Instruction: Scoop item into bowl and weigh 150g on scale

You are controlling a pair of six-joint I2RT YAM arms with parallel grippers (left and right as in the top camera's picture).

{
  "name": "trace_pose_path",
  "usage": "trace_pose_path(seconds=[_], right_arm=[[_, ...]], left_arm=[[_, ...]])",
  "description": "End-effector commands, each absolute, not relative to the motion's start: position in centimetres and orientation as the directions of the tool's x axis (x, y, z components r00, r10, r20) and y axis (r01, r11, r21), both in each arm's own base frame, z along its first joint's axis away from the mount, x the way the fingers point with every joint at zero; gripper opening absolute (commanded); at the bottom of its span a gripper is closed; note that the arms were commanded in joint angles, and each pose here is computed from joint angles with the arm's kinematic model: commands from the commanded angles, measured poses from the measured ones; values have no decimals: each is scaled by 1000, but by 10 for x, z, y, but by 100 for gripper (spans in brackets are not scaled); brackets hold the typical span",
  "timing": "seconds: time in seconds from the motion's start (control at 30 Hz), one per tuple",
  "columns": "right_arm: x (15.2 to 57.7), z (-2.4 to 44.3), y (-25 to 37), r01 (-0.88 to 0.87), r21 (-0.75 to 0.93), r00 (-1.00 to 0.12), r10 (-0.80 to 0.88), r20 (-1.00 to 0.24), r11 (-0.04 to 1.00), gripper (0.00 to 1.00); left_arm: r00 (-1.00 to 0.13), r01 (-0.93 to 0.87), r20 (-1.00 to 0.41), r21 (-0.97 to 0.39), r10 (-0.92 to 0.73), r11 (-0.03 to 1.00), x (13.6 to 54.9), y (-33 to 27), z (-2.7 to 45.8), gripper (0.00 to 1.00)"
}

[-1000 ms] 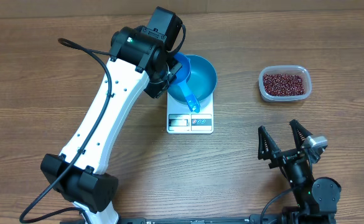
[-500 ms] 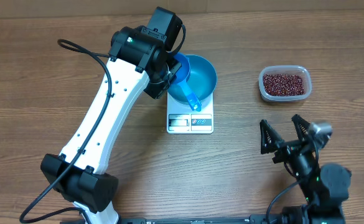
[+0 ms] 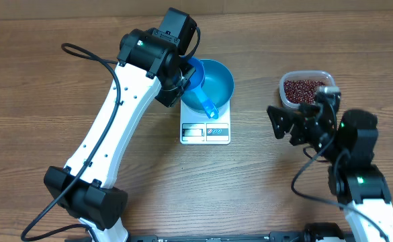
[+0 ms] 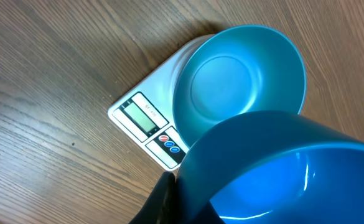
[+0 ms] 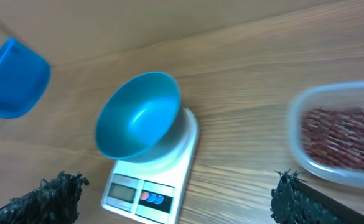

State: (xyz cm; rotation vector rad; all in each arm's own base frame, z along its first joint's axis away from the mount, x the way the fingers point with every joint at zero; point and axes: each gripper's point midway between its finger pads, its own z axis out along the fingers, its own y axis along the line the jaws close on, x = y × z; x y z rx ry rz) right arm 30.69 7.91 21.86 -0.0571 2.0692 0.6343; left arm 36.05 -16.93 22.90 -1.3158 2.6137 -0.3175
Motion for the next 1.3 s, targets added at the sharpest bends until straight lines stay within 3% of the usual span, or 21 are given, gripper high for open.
trace_pose_path(seconds=[0.0, 0.17, 0.43, 0.73, 0.9, 1.27], right_arm=[[306, 227, 105, -395, 500, -598, 198, -777, 770, 100], [311, 224, 122, -387, 641, -679, 265, -684, 663, 100], [312, 253, 137, -465, 707, -673, 305, -673, 533, 100], [327, 265, 129, -229, 882, -729, 527, -436, 412, 100], [326, 272, 135, -190, 917, -744, 558, -367, 350, 100], [331, 291, 157, -246, 907, -699, 586, -410, 341, 100]], left_arm=[[-529, -797, -60, -309, -847, 519, 359, -171, 239, 4], [-451, -843, -30, -314, -892, 436, 359, -171, 239, 4], [-287, -915, 49, -311, -957, 259, 358, -174, 239, 5], [-105, -959, 153, -278, -983, 60, 354, -181, 239, 5], [-85, -962, 165, -271, -983, 38, 352, -185, 239, 5], [-83, -964, 177, -264, -981, 34, 347, -194, 239, 4]])
